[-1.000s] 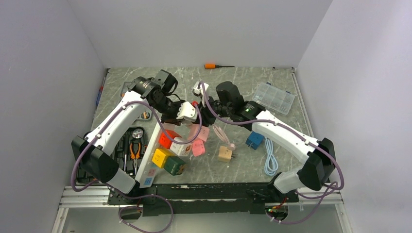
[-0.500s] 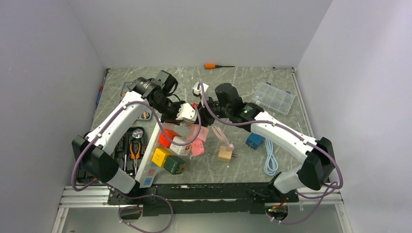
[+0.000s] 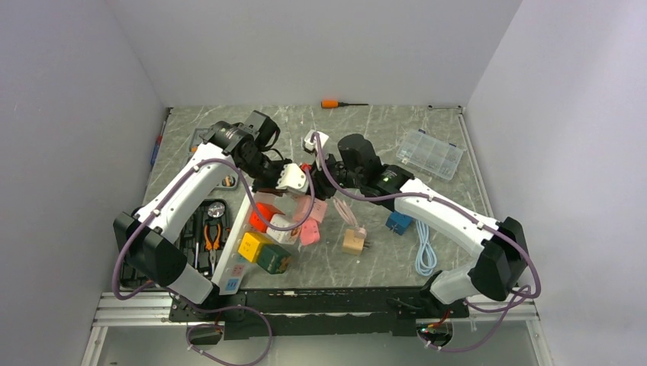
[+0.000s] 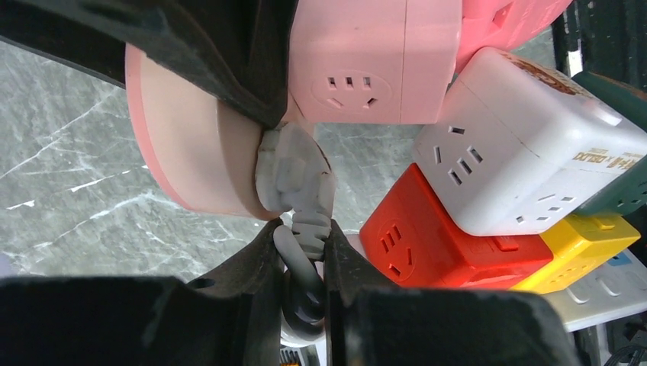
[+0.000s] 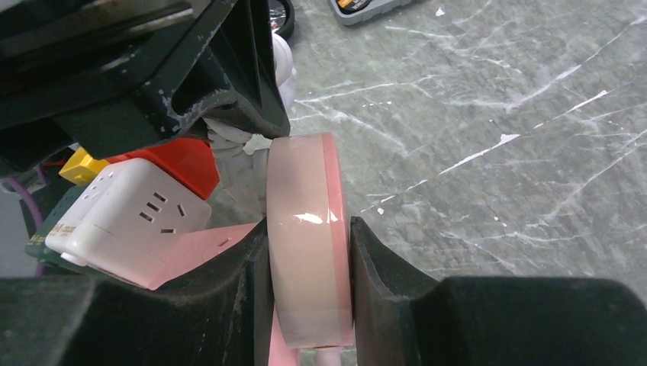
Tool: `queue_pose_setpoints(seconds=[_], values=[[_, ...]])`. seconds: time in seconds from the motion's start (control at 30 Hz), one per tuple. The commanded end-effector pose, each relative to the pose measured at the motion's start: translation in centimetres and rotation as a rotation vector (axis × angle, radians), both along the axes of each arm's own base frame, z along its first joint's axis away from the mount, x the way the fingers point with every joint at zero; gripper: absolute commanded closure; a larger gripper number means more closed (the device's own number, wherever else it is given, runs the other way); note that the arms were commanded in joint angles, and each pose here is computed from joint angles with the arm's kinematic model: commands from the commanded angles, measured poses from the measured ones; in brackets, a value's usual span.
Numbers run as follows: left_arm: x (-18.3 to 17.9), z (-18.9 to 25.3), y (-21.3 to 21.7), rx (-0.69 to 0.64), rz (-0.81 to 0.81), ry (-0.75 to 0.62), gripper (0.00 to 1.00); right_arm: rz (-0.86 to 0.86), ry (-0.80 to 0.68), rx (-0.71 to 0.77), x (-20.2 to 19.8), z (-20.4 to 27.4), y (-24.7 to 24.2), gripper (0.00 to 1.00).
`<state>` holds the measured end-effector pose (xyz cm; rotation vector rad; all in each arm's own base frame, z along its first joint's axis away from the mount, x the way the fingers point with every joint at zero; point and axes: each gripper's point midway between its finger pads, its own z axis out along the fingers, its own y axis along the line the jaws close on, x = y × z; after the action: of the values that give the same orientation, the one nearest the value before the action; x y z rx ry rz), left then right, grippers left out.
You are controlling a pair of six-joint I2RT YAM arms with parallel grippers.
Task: Pull the plug off the socket
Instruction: Remove the plug from the socket, then place the plug at the center of the board.
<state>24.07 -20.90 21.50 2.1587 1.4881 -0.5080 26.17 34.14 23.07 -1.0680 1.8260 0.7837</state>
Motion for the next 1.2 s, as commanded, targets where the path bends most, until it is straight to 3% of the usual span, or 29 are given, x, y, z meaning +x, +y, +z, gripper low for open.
queue_pose_setpoints(seconds=[0.0, 0.27, 0.57, 0.77, 1.17], values=[[-12.0, 6.0, -3.1, -0.264, -0.231, 0.287, 1.0, -0.436, -0.314, -0.037, 11.6, 2.8, -3.2, 1.0], [-13.2, 6.7, -3.1, -0.296, -0.271, 0.268, 1.0, -0.547, -0.322, -0.03, 14.5, 2.3, -5.6, 1.0], [-11.3, 4.6, -2.3, -0.207, -0.255, 0.188, 1.0, -0.521, -0.265, 0.0, 13.0, 1.1, -6.1, 1.0], [-2.6, 1.8, -2.0, -0.178, 0.019, -0.012, 1.0, -0.582, -0.206, 0.038, 12.0, 0.2, -8.6, 1.0], [11.6, -1.1, -0.5, -0.167, 0.499, -0.038, 1.0, -0.697, -0.152, 0.077, 9.9, -0.1, -12.9, 1.0]])
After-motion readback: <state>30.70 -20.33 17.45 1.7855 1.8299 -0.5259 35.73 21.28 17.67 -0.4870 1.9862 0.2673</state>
